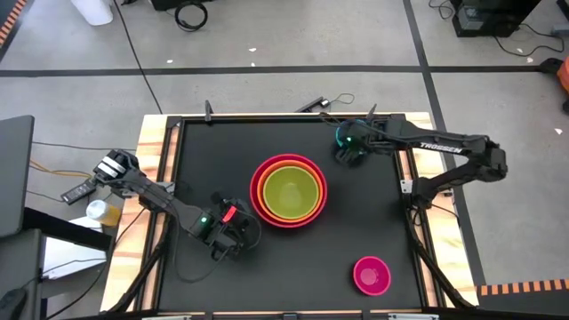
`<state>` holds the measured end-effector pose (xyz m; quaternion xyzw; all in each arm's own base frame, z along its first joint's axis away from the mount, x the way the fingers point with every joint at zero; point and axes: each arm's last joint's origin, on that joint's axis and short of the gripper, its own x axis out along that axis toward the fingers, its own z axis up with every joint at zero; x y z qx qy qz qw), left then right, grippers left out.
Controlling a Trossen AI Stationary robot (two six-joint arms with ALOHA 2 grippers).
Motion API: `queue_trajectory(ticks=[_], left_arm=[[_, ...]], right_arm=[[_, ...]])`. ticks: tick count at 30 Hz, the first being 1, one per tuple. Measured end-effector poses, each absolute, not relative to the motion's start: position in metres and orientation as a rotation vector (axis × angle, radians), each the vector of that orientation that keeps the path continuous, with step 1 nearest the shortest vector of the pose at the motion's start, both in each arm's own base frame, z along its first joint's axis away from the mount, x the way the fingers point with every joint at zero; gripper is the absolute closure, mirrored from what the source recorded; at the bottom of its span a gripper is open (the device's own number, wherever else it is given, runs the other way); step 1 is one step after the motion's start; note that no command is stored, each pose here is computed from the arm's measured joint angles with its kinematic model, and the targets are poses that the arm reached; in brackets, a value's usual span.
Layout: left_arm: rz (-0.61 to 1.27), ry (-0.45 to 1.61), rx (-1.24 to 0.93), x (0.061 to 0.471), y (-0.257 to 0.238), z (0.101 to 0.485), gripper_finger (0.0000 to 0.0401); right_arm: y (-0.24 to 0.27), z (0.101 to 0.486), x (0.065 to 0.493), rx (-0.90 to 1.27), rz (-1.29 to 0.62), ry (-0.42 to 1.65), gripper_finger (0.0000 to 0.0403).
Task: Nest bowls inside each other
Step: Stack the blue bowl on top of the green bowl
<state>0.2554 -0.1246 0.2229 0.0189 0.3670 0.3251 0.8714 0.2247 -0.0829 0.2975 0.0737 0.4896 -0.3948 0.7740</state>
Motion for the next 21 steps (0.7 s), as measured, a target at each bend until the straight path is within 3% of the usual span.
queue_trajectory(ticks=[7,21], left_arm=[[0.687,0.795,0.025,0.259,-0.117,0.22,0.0257],[0.641,0.779,-0.002,0.268,-0.115,0.222,0.0257]], right_arm=[[-0.12,0.236,0.219,0.254,-0.749,1.099,0.0217],[-0.16,0.171,0.223,0.294,-0.717,1.296,0.0223]])
